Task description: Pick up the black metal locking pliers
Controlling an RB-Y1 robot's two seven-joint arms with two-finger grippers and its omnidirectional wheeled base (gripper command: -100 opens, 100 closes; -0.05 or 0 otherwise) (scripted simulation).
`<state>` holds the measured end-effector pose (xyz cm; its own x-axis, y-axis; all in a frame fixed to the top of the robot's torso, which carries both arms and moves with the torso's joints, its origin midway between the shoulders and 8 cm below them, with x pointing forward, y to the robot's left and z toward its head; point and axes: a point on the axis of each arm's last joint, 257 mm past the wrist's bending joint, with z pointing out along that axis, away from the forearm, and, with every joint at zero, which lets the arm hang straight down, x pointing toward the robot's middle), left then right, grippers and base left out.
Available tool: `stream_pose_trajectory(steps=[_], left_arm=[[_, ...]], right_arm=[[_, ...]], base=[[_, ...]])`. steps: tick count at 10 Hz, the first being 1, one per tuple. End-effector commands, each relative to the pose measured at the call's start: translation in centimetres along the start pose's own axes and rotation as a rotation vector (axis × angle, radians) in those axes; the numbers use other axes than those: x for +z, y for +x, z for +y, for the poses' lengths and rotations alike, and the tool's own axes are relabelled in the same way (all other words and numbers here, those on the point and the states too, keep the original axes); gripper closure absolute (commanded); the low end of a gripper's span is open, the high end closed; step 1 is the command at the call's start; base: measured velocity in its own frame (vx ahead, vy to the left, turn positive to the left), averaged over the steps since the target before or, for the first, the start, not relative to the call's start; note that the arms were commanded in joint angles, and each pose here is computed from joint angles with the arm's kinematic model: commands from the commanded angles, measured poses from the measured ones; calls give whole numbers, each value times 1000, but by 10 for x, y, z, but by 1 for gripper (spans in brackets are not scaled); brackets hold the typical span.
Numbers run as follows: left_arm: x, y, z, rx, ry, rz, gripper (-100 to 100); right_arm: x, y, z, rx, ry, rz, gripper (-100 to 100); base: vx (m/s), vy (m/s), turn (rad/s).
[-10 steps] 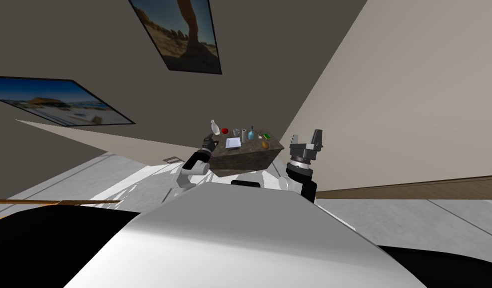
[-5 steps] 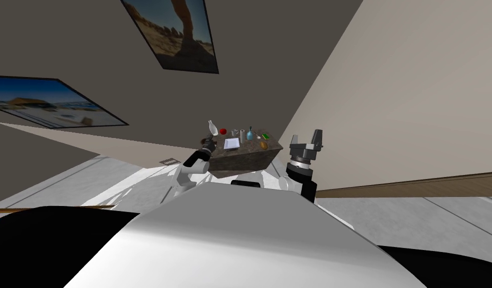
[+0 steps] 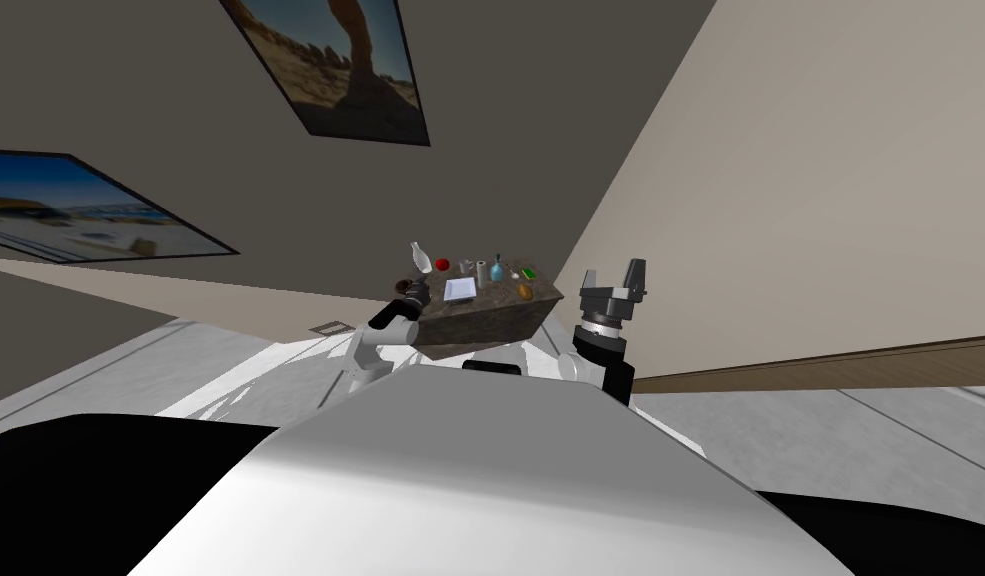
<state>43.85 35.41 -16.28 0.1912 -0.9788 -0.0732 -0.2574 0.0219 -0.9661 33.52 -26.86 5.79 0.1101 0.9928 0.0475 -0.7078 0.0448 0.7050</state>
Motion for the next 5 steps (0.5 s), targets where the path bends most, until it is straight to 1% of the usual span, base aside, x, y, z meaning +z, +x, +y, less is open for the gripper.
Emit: stream_pose_trajectory(steps=[1, 5], left_arm=[[1, -3, 12, 0, -47, -10, -100], [2, -11, 35, -4, -149, -38, -100]], right_arm=[[0, 0, 0, 0, 0, 0, 0], [0, 0, 0, 0, 0, 0, 0]], base=[[32, -18, -30], [32, -14, -41]])
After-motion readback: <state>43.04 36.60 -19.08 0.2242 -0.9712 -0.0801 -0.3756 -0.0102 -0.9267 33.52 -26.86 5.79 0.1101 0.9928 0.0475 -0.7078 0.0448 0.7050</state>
